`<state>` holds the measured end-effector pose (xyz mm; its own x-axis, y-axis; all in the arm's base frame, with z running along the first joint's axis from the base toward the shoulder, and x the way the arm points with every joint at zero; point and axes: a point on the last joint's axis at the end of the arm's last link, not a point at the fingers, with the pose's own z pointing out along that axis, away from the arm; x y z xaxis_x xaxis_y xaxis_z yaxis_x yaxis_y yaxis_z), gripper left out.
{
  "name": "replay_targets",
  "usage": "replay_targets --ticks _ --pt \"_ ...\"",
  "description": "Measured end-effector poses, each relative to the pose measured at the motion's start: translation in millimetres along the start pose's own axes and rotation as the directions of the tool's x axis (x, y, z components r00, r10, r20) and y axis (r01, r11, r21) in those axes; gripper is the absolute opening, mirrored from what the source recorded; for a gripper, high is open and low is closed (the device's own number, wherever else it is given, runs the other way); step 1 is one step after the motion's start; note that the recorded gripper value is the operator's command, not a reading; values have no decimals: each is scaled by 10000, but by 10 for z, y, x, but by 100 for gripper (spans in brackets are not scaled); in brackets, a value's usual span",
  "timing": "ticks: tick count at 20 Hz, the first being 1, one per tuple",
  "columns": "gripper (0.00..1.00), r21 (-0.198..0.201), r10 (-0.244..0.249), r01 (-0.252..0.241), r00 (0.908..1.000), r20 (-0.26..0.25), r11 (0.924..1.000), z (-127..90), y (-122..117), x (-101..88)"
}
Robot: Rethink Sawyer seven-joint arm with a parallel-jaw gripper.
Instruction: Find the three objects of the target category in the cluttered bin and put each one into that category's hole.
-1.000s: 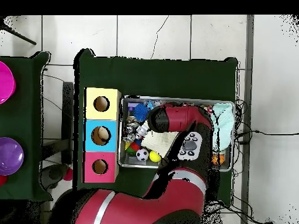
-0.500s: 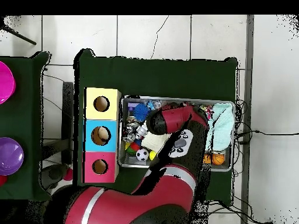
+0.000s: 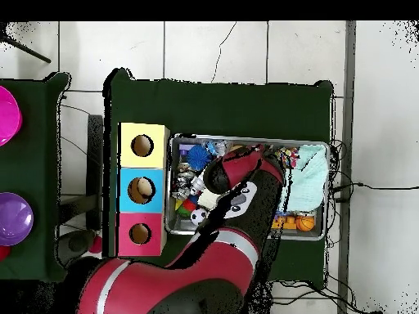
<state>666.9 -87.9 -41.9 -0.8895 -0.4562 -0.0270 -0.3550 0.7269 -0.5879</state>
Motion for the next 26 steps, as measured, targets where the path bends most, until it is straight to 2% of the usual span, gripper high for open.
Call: replay_targets --ticks 5,12,26 --pt "100 169 -164 162 9997 154 9997 1 -11 5" --pt "100 291 -269 266 9996 108 9992 40 -39 65" --pt "100 341 -121 116 9998 154 9994 101 -141 100"
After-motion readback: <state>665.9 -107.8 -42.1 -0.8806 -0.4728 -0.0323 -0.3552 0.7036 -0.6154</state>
